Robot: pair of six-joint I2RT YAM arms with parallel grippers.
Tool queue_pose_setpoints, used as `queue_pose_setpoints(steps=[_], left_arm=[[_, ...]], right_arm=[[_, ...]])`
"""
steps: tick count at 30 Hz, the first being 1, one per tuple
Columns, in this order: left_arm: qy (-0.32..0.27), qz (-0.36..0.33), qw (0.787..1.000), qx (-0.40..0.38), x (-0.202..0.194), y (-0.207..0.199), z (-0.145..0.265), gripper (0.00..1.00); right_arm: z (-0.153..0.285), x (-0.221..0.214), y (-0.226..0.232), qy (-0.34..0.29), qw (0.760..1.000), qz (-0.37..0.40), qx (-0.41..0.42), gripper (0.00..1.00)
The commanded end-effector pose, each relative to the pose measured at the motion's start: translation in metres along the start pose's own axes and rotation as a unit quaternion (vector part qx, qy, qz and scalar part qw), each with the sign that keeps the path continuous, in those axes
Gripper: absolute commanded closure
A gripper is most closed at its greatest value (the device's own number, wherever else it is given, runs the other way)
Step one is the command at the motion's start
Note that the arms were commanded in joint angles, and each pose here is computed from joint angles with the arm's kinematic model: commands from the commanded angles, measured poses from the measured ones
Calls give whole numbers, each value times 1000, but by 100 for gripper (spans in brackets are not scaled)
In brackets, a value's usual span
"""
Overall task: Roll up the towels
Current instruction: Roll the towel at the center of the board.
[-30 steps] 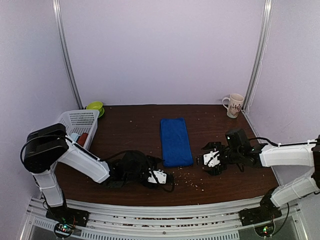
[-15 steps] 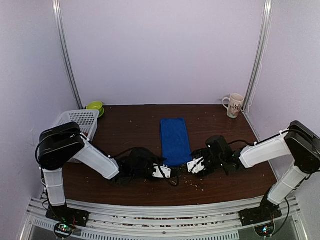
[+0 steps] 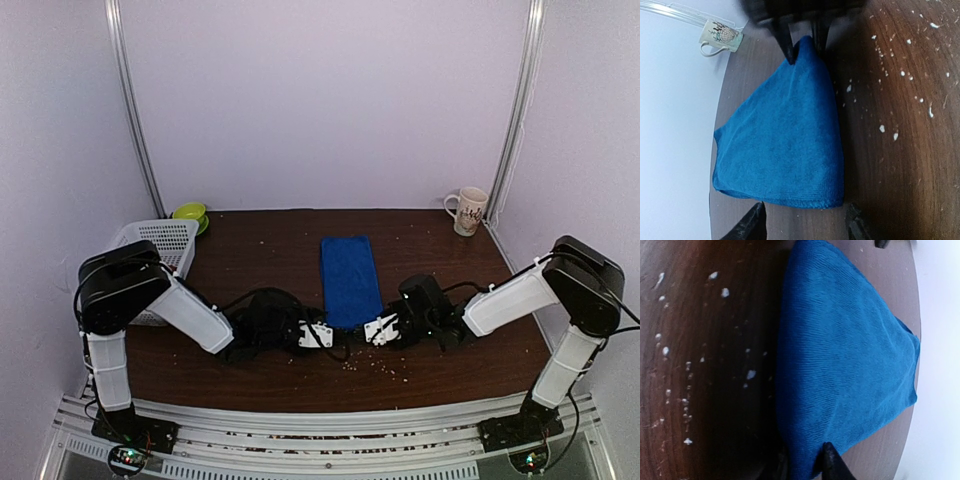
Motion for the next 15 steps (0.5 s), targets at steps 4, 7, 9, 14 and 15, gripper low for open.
queue_pose_setpoints(steps=[4,7,9,14,15], left_arm=[[-24,13,1000,3,-1,-1,7,41],[-33,14,999,6,1,0,13,37],[-41,8,999,5,3,0,15,34],[-53,-9,999,-6,10,-9,16,33],[-57,-10,998,-7,11,-10,17,33]], right_arm=[[-1,-6,13,26,999,6,45,99],[2,-3,12,21,998,-2,65,100],[6,1,11,12,997,-8,81,100],[17,12,-1,-22,990,-50,132,100],[19,15,-6,-32,988,-60,142,100]])
Point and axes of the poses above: each gripper's point midway between its finger pads, its own z axis back along the fingers, its own y axis along the line the jaws close on, x = y × z, the point moved 9 cm from there along z, back along the fingers, and after that the axes turned 13 degrees about -z, right-handed, at the moved point
